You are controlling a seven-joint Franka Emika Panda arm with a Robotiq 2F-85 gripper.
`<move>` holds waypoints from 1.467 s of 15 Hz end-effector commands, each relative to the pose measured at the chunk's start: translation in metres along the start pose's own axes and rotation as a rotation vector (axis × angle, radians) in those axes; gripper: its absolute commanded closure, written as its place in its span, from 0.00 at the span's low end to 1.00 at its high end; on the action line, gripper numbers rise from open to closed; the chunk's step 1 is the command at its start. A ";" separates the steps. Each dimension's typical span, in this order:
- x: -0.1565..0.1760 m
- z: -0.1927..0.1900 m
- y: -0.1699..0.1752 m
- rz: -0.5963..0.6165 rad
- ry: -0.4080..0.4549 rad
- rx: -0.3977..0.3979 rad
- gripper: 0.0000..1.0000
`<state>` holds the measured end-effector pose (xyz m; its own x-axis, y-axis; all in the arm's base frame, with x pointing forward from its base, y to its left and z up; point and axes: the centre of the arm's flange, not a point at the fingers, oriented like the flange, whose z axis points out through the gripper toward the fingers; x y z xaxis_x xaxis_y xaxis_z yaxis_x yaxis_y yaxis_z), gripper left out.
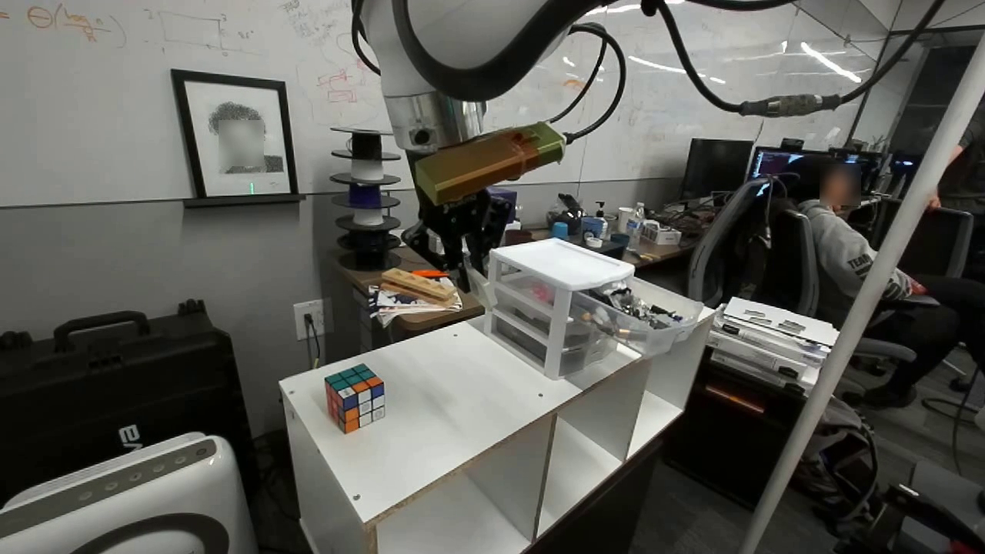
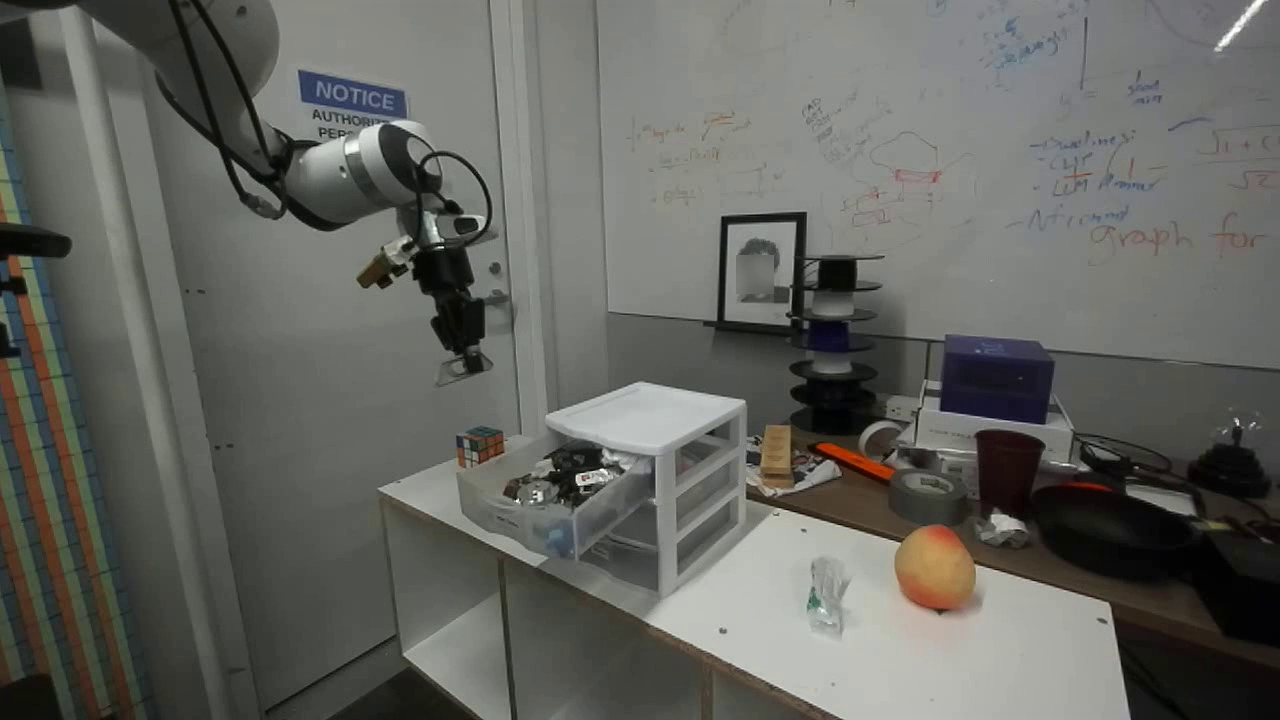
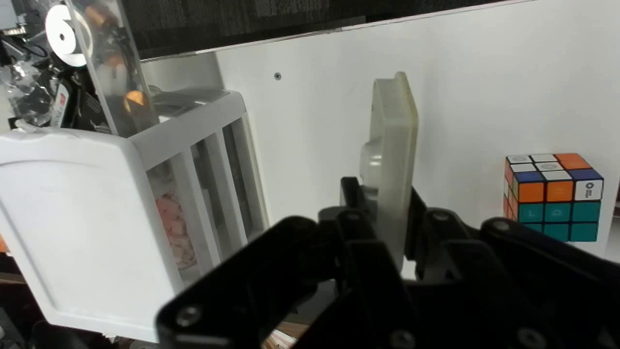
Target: Pick the white object and the object on the right and put them in the drawer on the table, then close it
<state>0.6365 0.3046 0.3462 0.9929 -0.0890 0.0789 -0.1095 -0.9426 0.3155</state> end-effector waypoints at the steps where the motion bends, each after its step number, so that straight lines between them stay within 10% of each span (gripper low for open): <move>1: -0.001 0.000 0.001 0.000 0.000 0.000 0.80; 11: -0.039 0.001 0.021 0.037 -0.018 -0.034 0.93; 22: -0.098 0.020 0.142 0.318 -0.010 -0.001 0.93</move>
<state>0.5516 0.2229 0.3681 0.9445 -0.3001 0.1335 -0.3280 -0.8830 0.3359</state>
